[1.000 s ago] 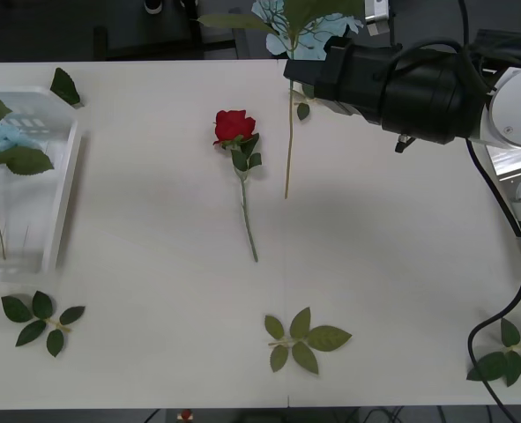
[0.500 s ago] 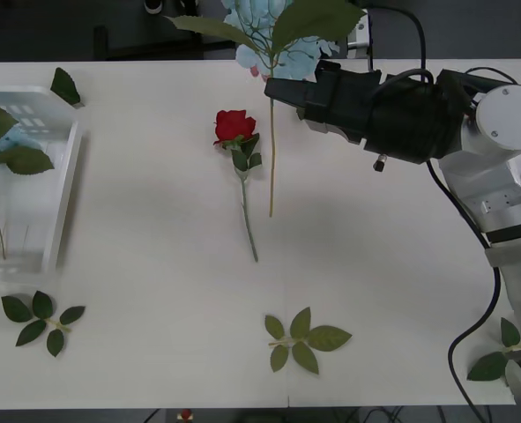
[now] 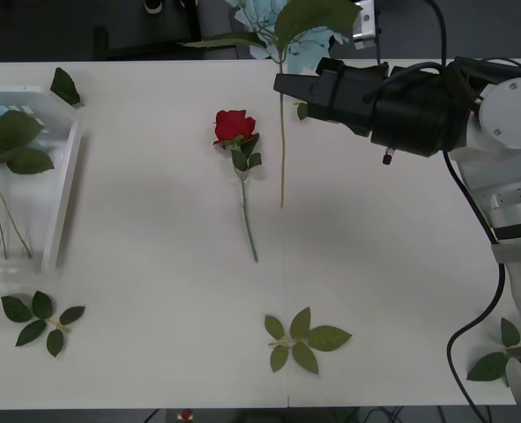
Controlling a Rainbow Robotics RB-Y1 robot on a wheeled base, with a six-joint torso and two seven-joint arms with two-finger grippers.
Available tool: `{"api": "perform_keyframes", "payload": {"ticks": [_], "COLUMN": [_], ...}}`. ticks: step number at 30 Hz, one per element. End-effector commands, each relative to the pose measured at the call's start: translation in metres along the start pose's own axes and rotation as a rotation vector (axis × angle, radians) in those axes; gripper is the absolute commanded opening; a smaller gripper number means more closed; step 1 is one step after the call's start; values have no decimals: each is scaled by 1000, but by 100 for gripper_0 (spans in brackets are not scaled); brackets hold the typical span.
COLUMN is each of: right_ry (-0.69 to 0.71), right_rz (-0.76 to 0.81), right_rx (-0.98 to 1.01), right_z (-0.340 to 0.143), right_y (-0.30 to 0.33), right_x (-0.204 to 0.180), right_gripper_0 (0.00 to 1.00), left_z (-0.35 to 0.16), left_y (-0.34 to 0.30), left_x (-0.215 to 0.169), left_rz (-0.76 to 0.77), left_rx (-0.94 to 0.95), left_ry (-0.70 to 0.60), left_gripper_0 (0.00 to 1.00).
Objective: Place the red flowers into the right box and the blue flowers into the left box. If a person shows an open palm, hand one flower to the person first, then continue sorting.
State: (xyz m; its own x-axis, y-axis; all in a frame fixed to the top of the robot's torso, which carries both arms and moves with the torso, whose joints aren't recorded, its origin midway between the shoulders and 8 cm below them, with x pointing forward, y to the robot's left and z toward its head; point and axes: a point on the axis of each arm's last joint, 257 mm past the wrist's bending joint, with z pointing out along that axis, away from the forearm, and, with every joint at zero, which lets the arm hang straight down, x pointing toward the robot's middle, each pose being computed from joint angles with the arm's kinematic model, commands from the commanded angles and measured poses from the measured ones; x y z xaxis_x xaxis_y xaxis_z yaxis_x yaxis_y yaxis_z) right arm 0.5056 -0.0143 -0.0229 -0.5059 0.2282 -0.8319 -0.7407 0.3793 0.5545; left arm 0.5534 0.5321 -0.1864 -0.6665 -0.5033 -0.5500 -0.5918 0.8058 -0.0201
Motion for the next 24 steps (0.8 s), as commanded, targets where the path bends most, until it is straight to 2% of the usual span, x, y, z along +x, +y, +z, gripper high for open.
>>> {"api": "perform_keyframes", "payload": {"ticks": [1, 8, 15, 24], "right_ry": [-51, -125, -201, -344], "right_rz": [-235, -455, -559, -699], "right_rx": [67, 252, 377, 512], "right_z": [-16, -31, -36, -24], "right_y": [18, 35, 52, 70], "right_x": [-43, -81, -101, -127], "right_gripper_0": [0, 0, 0, 0], "left_z": [-3, -2, -4, -43], "left_y": [14, 15, 15, -33], "left_x": [-10, -10, -3, 37], "left_rz": [10, 9, -10, -16], "left_rx": [-17, -20, -8, 142], "left_ry": [-22, -23, 11, 189], "left_gripper_0": [92, 93, 93, 92]}}
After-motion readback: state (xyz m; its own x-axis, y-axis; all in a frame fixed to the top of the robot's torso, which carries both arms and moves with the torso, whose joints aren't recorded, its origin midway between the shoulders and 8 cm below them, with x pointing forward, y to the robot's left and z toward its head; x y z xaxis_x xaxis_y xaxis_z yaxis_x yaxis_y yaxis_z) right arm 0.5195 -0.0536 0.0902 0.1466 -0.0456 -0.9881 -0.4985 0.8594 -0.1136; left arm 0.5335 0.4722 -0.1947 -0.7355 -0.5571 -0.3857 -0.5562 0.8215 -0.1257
